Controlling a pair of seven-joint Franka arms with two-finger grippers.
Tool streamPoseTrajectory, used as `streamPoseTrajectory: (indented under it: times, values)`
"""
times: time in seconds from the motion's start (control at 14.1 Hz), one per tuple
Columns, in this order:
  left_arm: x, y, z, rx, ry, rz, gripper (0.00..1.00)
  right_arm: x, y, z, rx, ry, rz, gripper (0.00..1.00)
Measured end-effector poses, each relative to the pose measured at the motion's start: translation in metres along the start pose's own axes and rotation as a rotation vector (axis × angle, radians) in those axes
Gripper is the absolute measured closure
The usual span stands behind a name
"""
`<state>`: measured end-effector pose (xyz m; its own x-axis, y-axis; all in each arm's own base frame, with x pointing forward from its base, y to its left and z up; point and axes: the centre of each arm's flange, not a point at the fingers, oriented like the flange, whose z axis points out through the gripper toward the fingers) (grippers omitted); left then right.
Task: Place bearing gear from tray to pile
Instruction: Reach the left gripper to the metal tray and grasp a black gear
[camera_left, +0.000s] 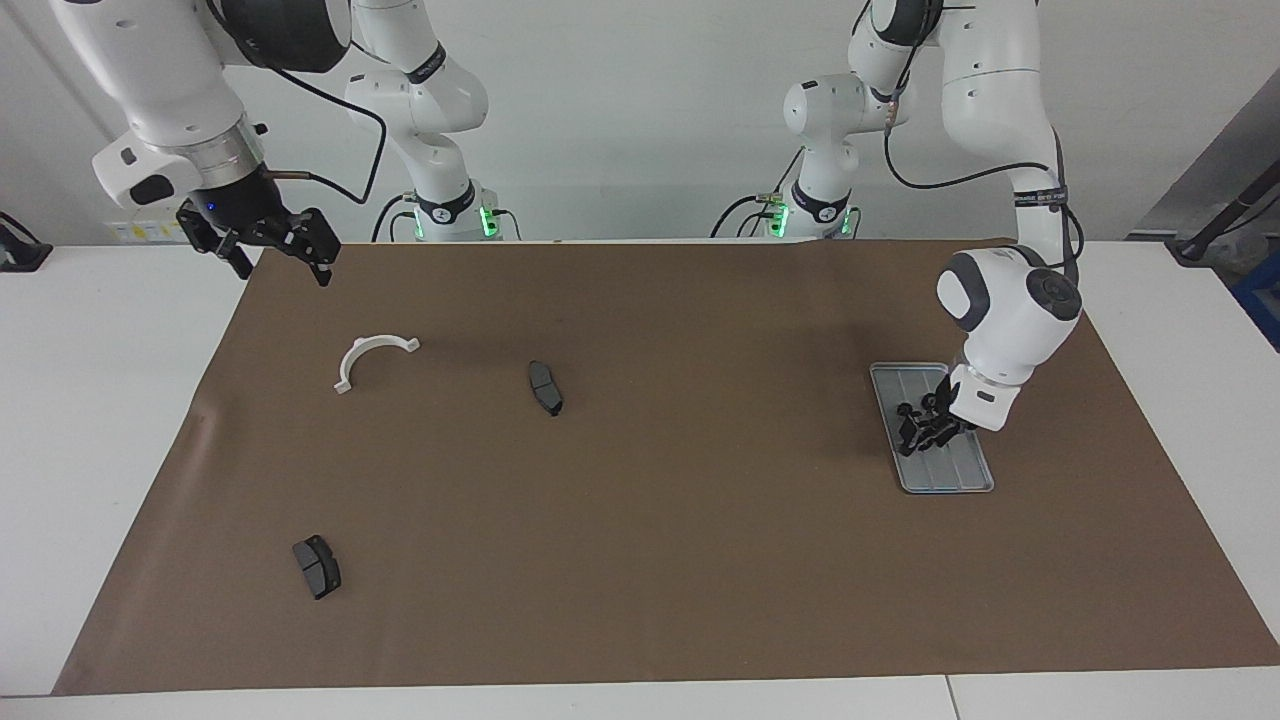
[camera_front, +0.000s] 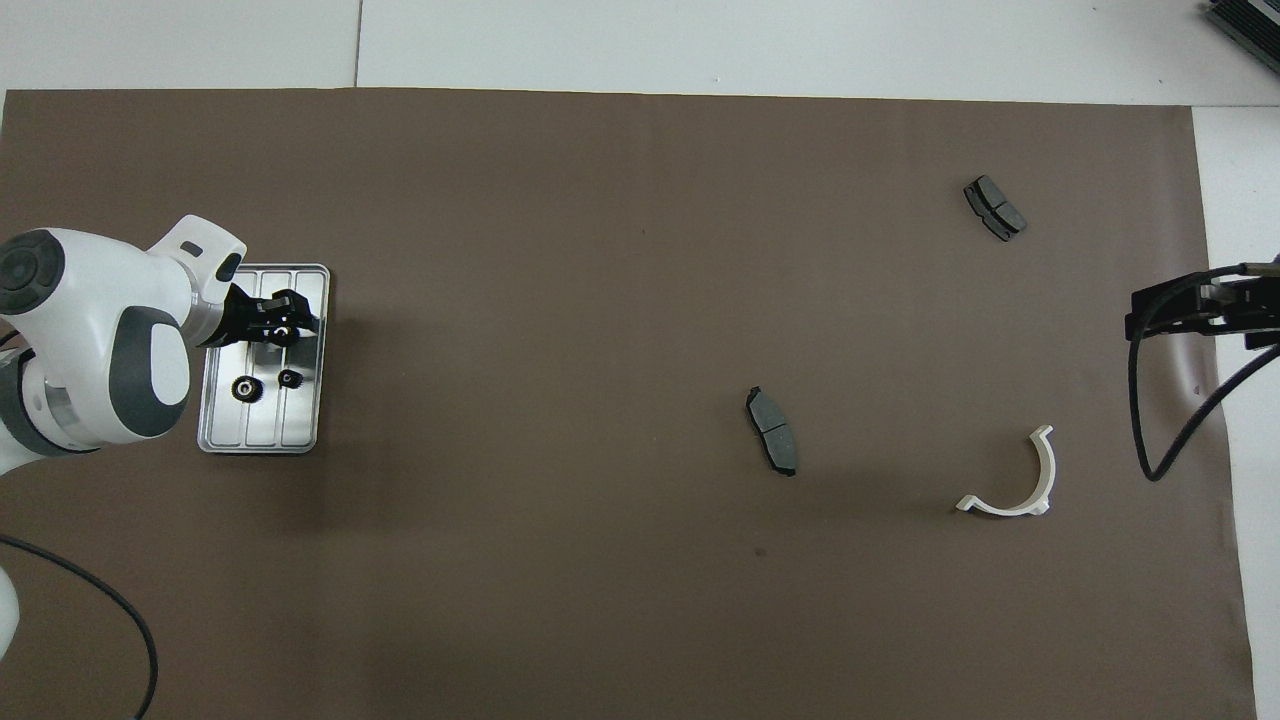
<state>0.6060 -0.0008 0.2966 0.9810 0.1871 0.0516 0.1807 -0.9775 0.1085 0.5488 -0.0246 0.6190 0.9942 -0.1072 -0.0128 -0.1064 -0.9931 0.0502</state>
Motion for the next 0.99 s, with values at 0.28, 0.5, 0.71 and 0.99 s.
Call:
streamPoseTrajectory:
  times: [0.28, 0.5, 0.71, 0.99]
  values:
    - [-0.0013, 0.0047, -0.0007, 0.000, -0.008, 0.008, 0.45, 0.0000, 0.0000, 0.0000, 0.000, 0.000, 0.000, 0.00]
    - [-0.0013, 0.0054, -0.0010, 0.001, -0.008, 0.011, 0.47, 0.0000, 0.0000, 0.0000, 0.000, 0.000, 0.000, 0.00]
    - [-0.0015, 0.0068, -0.0016, 0.001, -0.008, 0.014, 0.52, 0.0000, 0.0000, 0.0000, 0.000, 0.000, 0.000, 0.00]
    - [-0.0016, 0.0080, -0.0037, 0.001, -0.007, 0.016, 0.61, 0.0000, 0.0000, 0.0000, 0.000, 0.000, 0.000, 0.00]
